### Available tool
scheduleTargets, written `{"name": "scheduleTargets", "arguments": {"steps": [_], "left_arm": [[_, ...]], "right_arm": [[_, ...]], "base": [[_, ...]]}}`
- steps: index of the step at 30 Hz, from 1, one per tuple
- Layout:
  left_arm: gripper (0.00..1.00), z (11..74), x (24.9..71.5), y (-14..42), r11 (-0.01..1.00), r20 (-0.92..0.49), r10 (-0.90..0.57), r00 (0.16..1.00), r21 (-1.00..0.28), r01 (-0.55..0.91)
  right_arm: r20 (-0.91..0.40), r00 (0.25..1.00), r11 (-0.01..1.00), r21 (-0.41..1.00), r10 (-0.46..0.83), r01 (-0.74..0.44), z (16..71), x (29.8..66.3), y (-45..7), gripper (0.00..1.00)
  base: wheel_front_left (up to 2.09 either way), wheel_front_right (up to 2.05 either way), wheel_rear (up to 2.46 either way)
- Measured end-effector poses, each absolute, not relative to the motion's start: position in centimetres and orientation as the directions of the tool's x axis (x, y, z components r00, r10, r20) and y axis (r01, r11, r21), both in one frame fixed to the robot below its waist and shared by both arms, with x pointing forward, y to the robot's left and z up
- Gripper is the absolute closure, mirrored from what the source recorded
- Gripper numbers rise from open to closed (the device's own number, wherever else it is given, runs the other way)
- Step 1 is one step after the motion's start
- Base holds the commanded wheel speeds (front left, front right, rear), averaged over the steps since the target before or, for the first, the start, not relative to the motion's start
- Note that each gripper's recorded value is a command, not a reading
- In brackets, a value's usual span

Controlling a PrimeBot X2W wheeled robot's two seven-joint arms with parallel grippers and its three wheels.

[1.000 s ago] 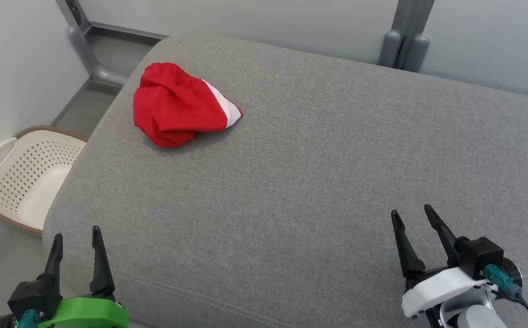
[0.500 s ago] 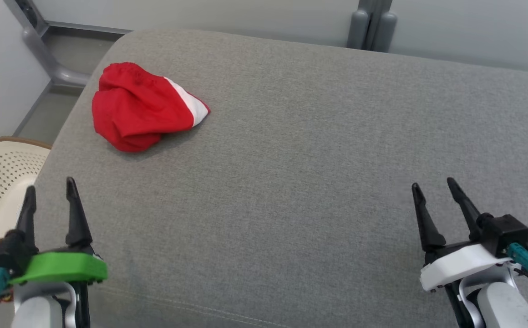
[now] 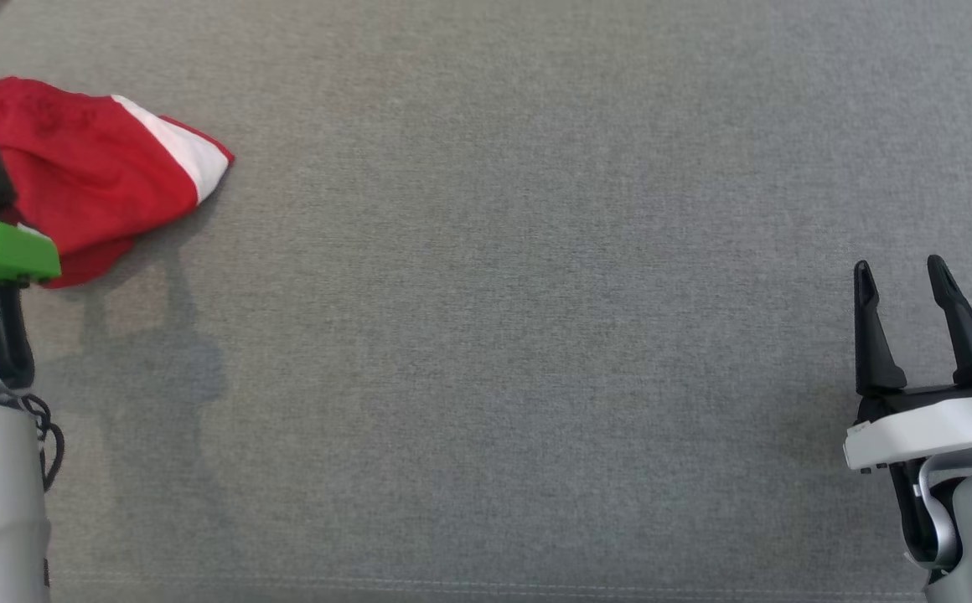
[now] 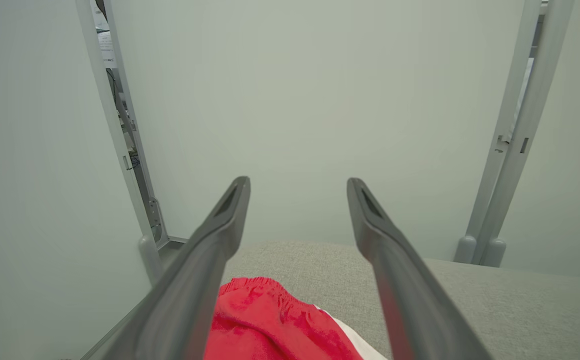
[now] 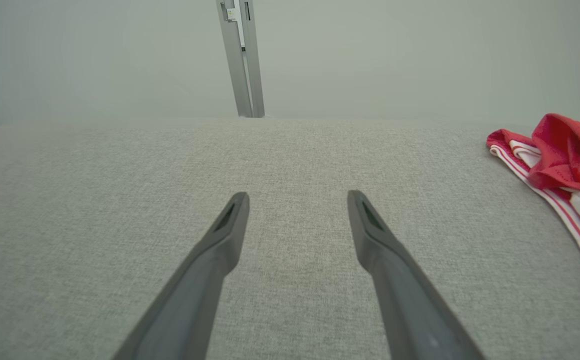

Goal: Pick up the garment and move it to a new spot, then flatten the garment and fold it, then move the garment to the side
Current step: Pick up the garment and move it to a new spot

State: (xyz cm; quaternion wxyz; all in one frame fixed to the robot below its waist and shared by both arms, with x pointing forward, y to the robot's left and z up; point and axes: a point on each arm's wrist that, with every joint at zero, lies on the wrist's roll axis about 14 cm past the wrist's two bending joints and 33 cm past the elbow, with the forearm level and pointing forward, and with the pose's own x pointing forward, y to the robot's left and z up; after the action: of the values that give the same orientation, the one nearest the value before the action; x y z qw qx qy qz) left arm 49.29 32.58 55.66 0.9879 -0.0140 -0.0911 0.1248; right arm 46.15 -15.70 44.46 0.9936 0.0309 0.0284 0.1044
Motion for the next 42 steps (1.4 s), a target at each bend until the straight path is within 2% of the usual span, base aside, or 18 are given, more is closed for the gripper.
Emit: {"name": "scheduleTargets", "arguments": {"steps": [6,11,18,24,25,26,27,28,33,42], "left_arm": [[0.0,51.5,54.6,31.7,0.977,0.06,0.213,0.975,-0.047,-0.21],[0.0,44.9,56.7,31.1,0.974,-0.145,0.2,0.969,-0.075,-0.212],[0.0,36.1,55.8,31.0,0.967,-0.45,0.188,0.873,-0.071,-0.245],[0.0,33.7,54.9,31.0,0.957,-0.561,0.185,0.807,-0.084,-0.277],[0.06,33.5,54.8,30.9,0.957,-0.576,0.181,0.797,-0.083,-0.278],[0.62,33.5,54.8,30.9,0.956,-0.58,0.181,0.794,-0.085,-0.28],[0.93,33.6,54.8,30.9,0.956,-0.579,0.18,0.795,-0.086,-0.28],[1.0,33.6,54.8,30.9,0.957,-0.575,0.183,0.798,-0.083,-0.279],[1.0,35.2,55.1,31.0,0.96,-0.508,0.193,0.839,-0.078,-0.268],[1.0,43.4,57.4,30.4,0.98,-0.25,0.166,0.954,-0.07,-0.189]], "right_arm": [[-0.104,0.987,0.991,0.053,0.124,-0.119,42.1,45.9,-18.9,0.0],[-0.146,0.987,0.997,0.032,0.07,-0.066,40.6,45.4,-21.0,0.0],[-0.192,0.981,1.0,0.005,0.025,-0.025,39.0,44.7,-22.8,0.0],[-0.195,0.98,1.0,-0.005,0.026,-0.027,39.0,44.6,-23.0,0.0],[-0.193,0.981,1.0,-0.005,0.027,-0.029,39.1,44.6,-22.9,0.0],[-0.192,0.981,1.0,-0.006,0.028,-0.029,39.1,44.6,-22.9,0.0],[-0.19,0.981,1.0,-0.006,0.028,-0.03,39.2,44.6,-22.9,0.0],[-0.189,0.982,1.0,-0.006,0.029,-0.03,39.3,44.6,-22.9,0.0],[-0.18,0.983,0.999,0.003,0.032,-0.032,39.8,44.4,-22.6,0.0],[-0.138,0.99,0.999,0.043,0.039,-0.033,41.7,43.7,-21.5,0.0]], "base": [[0.0,0.0,0.0],[0.0,0.0,0.0],[0.0,0.0,0.0],[0.0,0.0,0.0],[0.0,0.0,0.0],[0.0,0.0,0.0],[0.0,0.0,0.0],[0.0,0.0,0.0],[0.0,0.0,0.0],[0.0,0.0,0.0]]}}
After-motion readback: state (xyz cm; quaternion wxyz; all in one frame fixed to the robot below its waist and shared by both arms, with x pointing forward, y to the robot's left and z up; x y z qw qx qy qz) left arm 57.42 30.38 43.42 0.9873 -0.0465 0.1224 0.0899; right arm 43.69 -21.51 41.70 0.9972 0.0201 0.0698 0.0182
